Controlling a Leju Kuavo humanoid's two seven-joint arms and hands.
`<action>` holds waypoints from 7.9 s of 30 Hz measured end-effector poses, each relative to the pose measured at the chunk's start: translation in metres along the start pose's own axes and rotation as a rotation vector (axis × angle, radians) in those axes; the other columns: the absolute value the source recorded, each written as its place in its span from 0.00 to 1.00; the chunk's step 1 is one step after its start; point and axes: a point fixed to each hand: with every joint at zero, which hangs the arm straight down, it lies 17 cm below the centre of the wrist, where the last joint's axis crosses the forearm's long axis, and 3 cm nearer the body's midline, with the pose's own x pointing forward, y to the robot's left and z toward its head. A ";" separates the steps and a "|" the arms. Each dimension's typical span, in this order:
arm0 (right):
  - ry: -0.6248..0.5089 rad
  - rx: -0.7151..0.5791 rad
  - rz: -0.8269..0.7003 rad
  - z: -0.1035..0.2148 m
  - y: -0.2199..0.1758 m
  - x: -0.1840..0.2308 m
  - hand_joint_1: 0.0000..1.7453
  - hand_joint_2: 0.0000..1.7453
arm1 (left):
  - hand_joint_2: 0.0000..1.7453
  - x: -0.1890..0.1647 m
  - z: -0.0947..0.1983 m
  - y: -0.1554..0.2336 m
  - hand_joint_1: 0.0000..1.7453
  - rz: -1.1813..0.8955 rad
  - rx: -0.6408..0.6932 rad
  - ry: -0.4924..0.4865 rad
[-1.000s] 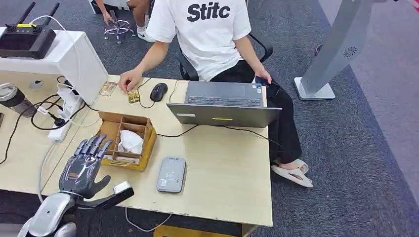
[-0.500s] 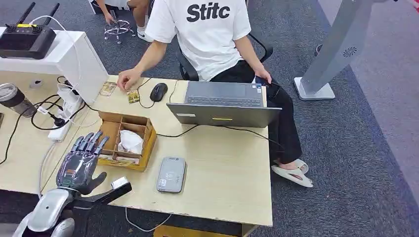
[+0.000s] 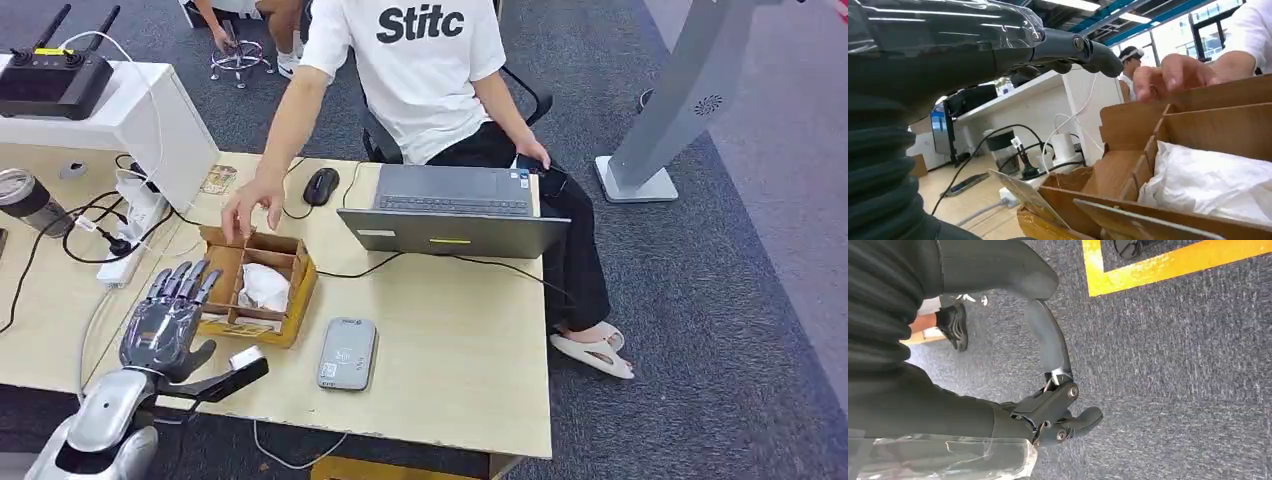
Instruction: Pass the card to the sensor for recognition and then transmit it.
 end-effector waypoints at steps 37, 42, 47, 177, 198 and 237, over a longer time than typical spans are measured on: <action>-0.012 0.002 0.017 0.000 0.000 0.002 0.00 1.00 | 1.00 0.050 -0.012 -0.011 0.25 0.173 -0.049 -0.087; -0.013 0.003 0.020 0.000 0.000 0.002 0.00 1.00 | 1.00 0.049 -0.001 -0.032 0.29 0.238 -0.155 -0.101; -0.016 0.002 0.023 0.000 0.000 0.002 0.00 1.00 | 1.00 0.042 0.013 -0.044 0.84 0.298 -0.253 -0.117; 0.016 0.111 0.056 0.004 0.019 -0.008 0.00 1.00 | 1.00 -0.010 -0.004 -0.001 0.33 0.217 -0.239 -0.042; 0.014 0.112 0.065 0.004 0.020 -0.008 0.00 1.00 | 1.00 -0.012 -0.005 -0.002 0.48 0.207 -0.229 -0.030; 0.011 0.110 0.076 0.004 0.019 -0.007 0.00 1.00 | 1.00 -0.017 0.001 -0.009 1.00 0.188 -0.241 -0.047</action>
